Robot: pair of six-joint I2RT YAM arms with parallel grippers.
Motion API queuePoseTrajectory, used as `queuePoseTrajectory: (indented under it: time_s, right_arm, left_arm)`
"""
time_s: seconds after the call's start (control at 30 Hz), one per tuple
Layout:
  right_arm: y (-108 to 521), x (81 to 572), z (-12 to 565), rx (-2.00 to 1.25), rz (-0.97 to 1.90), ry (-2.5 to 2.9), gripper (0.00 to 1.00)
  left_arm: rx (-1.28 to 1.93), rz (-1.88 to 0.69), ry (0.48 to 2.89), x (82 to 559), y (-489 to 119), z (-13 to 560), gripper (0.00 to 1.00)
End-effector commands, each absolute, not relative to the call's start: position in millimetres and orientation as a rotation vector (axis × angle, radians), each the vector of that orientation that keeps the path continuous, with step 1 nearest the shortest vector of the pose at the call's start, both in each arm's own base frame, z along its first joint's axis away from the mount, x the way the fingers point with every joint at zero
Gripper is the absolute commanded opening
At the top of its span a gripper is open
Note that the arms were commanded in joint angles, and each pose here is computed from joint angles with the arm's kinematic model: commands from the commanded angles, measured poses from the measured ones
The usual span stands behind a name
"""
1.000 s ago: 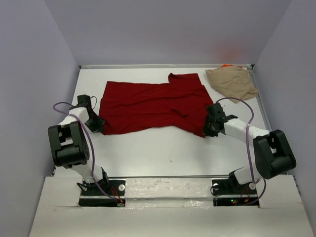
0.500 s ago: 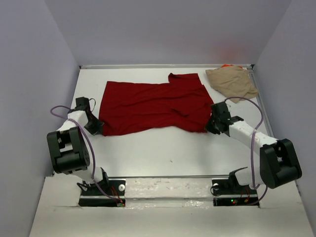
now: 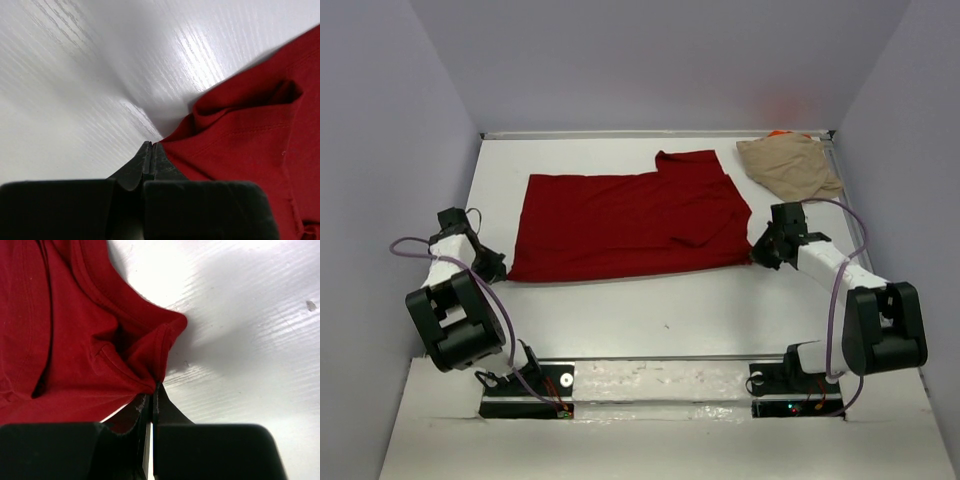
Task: Fold and stack the t-shirts
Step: Fold the tshirt
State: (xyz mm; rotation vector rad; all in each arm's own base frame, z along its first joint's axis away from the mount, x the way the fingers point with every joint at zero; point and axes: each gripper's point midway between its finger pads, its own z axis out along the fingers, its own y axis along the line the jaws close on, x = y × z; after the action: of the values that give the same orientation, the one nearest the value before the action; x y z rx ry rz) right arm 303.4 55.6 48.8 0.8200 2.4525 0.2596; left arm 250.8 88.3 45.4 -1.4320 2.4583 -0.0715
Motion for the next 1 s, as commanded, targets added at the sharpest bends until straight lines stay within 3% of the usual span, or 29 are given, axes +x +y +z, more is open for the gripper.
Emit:
queuePoseTrajectory:
  time_s: [0.0, 0.63, 0.87, 0.97]
  right_arm:
    - [54.4, 323.0, 60.1, 0.762, 0.292, 2.427, 0.00]
    - [53.3, 288.8, 82.1, 0.759, 0.301, 2.404, 0.00]
    - [52.8, 298.8, 94.2, 0.705, 0.297, 2.386, 0.00]
    - [54.9, 300.2, 90.9, 0.694, 0.302, 2.406, 0.11]
  left_arm:
    - [-1.393, -0.038, 2.440, 253.6, 100.6, 55.8, 0.00]
    - [-1.455, -0.095, 2.384, 241.2, 88.6, 76.7, 0.01]
    - [-1.459, -0.117, 2.417, 238.8, 84.5, 66.2, 0.11]
    - [-1.452, -0.140, 2.424, 241.3, 82.2, 65.0, 0.21]
